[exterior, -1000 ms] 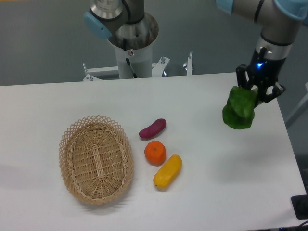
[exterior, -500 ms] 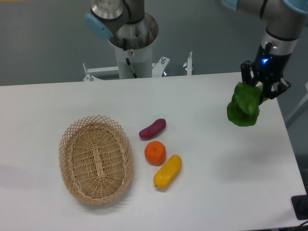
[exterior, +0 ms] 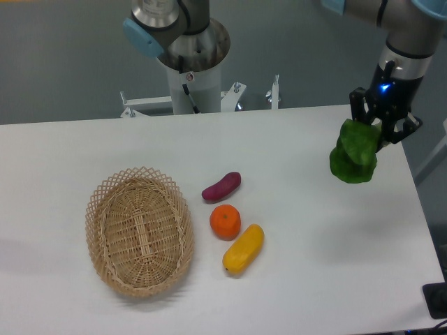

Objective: Pick up the green vegetable from the table

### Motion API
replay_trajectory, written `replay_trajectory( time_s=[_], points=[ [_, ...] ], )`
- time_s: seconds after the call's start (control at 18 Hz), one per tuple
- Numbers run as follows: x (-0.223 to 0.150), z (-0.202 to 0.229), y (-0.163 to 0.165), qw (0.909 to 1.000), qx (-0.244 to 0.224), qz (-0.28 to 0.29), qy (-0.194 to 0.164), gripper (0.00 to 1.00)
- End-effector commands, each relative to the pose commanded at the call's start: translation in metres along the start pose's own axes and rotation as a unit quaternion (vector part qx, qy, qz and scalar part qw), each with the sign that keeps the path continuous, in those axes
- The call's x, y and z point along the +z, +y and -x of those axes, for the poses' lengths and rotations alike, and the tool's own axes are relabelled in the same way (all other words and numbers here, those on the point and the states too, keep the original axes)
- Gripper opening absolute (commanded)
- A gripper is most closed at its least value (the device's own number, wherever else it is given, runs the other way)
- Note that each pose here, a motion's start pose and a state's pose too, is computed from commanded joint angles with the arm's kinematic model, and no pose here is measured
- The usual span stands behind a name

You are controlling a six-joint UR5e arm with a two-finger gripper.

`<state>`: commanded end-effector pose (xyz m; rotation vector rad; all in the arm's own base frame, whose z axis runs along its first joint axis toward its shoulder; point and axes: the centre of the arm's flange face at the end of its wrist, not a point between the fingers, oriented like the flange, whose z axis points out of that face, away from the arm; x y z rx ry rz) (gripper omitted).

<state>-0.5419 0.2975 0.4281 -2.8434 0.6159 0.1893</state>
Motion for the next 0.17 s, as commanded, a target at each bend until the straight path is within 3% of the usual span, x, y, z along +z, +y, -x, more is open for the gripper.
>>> replay_trajectory(
  time_s=[0.17],
  points=[
    [-0.0014,0.0007,-0.0002,1.0000,0.000,0.000,-0.001,0.39]
  ],
)
